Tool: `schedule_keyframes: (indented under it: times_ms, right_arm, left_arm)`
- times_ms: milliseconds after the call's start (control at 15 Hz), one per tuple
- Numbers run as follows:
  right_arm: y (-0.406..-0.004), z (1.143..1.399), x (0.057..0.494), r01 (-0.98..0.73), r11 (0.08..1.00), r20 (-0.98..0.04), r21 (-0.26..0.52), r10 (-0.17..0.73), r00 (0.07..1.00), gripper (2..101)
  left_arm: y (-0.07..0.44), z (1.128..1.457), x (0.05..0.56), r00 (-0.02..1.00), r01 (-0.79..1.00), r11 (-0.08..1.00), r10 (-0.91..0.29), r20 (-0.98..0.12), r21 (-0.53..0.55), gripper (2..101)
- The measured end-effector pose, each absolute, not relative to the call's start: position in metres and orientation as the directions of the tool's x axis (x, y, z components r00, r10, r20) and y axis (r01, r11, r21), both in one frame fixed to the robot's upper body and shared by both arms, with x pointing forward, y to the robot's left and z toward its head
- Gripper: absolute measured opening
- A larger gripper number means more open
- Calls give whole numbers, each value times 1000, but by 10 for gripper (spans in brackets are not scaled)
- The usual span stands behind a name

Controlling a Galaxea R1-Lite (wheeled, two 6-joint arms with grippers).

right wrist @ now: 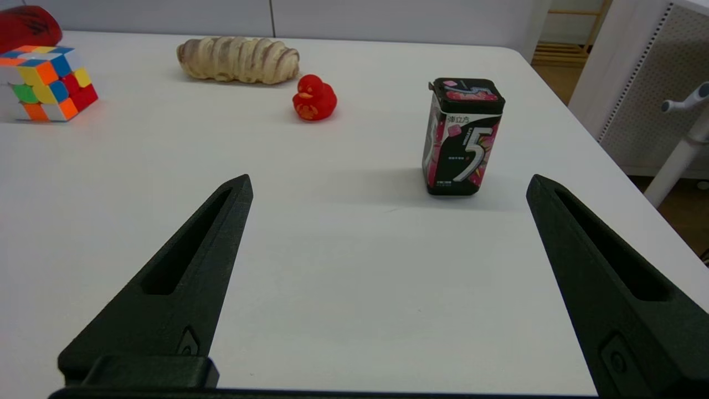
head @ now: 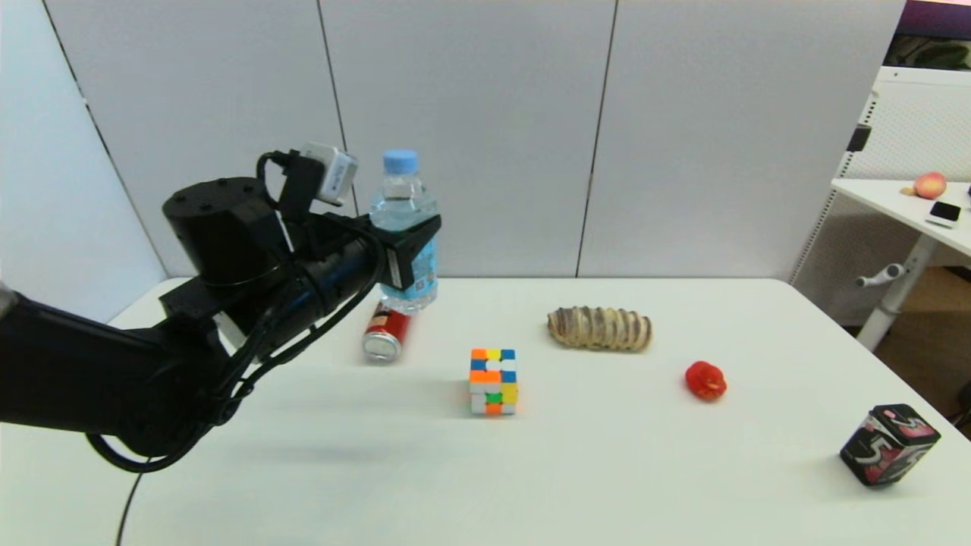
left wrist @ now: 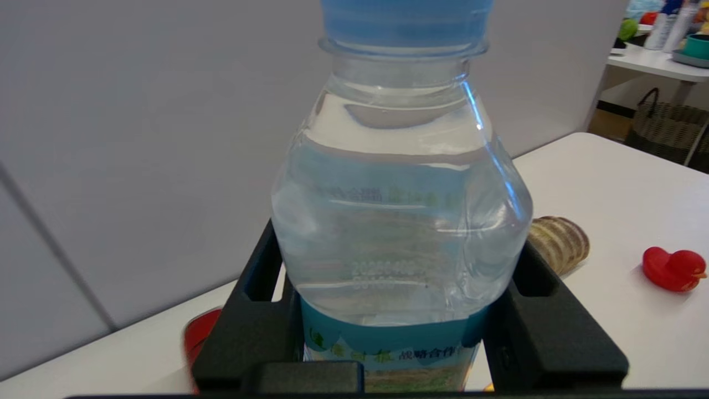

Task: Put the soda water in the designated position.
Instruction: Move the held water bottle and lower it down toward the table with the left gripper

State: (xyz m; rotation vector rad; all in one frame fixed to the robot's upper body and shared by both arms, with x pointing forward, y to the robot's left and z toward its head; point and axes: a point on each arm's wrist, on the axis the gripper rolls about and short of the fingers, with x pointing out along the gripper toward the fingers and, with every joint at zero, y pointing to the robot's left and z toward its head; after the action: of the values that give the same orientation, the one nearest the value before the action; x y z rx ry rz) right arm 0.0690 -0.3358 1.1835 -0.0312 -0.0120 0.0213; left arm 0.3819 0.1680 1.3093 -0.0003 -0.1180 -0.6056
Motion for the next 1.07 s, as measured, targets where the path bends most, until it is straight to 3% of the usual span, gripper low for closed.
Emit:
schedule_keyframes:
  times_ms: [1067]
  right_arm:
    - [-336, 1184, 69, -22, 999, 12, -32, 22, 1000, 980]
  left_arm:
    - [65, 1226, 486, 762, 641, 767, -639, 106, 22, 485]
